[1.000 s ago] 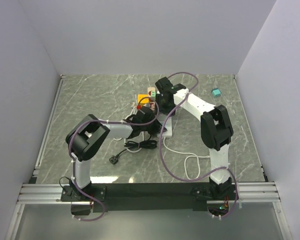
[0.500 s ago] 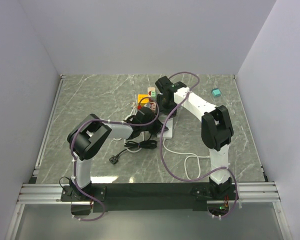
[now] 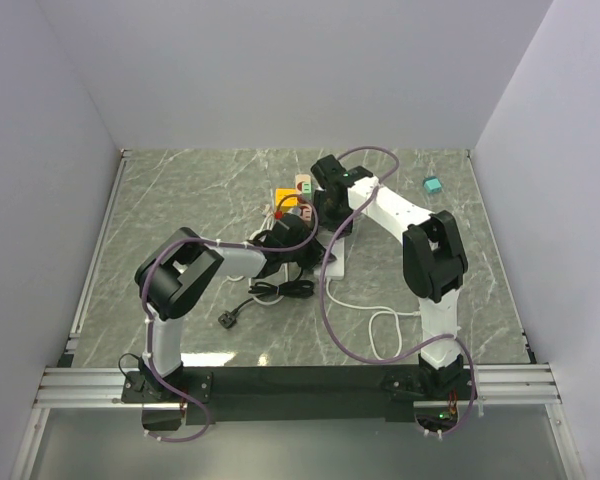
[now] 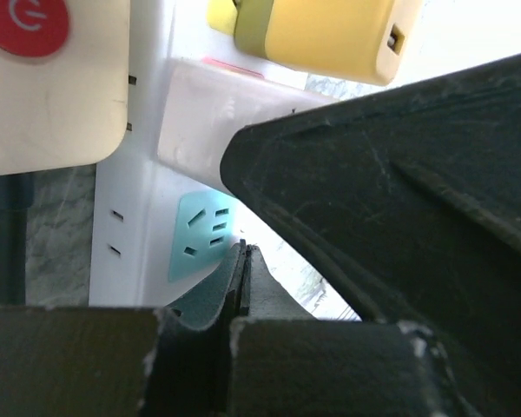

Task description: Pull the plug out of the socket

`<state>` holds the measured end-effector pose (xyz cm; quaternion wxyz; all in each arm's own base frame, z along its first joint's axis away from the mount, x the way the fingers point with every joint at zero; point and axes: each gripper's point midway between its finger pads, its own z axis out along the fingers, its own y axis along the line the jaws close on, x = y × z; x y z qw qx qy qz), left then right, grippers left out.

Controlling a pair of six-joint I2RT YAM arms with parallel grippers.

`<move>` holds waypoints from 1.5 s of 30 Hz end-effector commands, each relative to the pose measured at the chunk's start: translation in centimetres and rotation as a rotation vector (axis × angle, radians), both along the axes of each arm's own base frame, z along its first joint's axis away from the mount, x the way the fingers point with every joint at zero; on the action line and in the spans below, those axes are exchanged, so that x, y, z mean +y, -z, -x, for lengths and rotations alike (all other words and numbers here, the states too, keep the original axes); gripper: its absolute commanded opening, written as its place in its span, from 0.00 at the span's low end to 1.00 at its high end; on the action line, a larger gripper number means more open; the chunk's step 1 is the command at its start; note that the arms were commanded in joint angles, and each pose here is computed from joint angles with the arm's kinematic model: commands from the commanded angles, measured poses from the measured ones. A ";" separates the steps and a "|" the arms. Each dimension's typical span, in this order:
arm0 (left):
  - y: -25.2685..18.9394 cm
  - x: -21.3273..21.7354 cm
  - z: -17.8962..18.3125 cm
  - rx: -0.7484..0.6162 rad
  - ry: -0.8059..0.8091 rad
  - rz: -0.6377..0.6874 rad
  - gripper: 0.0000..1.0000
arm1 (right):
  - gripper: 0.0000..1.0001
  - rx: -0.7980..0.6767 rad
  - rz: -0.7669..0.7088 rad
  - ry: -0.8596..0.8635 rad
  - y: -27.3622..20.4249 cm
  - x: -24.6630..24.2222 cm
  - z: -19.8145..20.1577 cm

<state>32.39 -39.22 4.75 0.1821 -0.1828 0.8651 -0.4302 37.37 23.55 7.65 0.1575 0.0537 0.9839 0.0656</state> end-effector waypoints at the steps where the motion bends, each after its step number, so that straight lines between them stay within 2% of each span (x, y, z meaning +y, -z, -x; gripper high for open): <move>1: 11.7 8.4 4.3 0.231 -0.051 -0.435 0.00 | 0.00 -0.080 -0.121 -0.022 -6.1 2.7 -0.1; 3: 12.1 8.5 4.2 0.244 -0.054 -0.432 0.00 | 0.00 -0.148 -0.146 -0.014 -9.3 2.4 -0.4; 7: 12.8 9.0 4.5 0.260 -0.054 -0.445 0.00 | 0.00 -0.164 -0.166 -0.027 -13.2 1.6 0.2; 11: 12.9 9.0 4.2 0.263 -0.057 -0.442 0.00 | 0.00 -0.154 -0.194 -0.048 -14.0 2.1 0.2; 15: 12.3 8.9 4.0 0.253 -0.054 -0.432 0.00 | 0.00 -0.114 -0.137 -0.017 -11.2 1.2 0.6; 18: 10.2 8.2 3.1 0.194 -0.050 -0.395 0.00 | 0.00 -0.192 -0.146 0.041 -12.8 -0.7 0.4; 22: 8.2 7.5 2.1 0.138 -0.043 -0.373 0.00 | 0.00 -0.321 -0.206 0.130 -17.9 -4.5 0.3; 24: 7.0 7.0 1.5 0.109 -0.034 -0.363 0.00 | 0.00 -0.330 -0.194 0.212 -17.6 -7.6 -0.4; 27: 5.1 6.3 0.5 0.064 -0.012 -0.357 0.00 | 0.00 -0.345 -0.211 0.378 -16.2 -13.1 -2.4; 33: 0.3 5.0 0.0 -0.031 0.070 -0.347 0.00 | 0.00 -0.388 -0.421 0.642 -14.5 -20.3 -9.2; 36: -1.1 4.7 0.2 -0.055 0.085 -0.329 0.00 | 0.00 -0.408 -0.505 0.712 -13.6 -21.4 -13.1; 37: -1.8 4.6 0.2 -0.065 0.087 -0.319 0.01 | 0.00 -0.389 -0.504 0.740 -11.8 -22.1 -14.4; 40: -3.2 4.7 0.1 -0.094 0.084 -0.319 0.00 | 0.00 -0.392 -0.555 0.787 -10.1 -22.7 -17.6; 42: -4.0 5.0 0.1 -0.111 0.084 -0.331 0.00 | 0.00 -0.357 -0.644 0.855 -8.9 -22.6 -18.8; 43: -4.3 5.2 0.1 -0.117 0.079 -0.334 0.00 | 0.00 -0.352 -0.766 0.871 -8.5 -22.3 -20.4; 45: -5.1 5.2 0.2 -0.132 0.081 -0.327 0.00 | 0.00 -0.336 -0.815 0.914 -6.5 -22.6 -21.8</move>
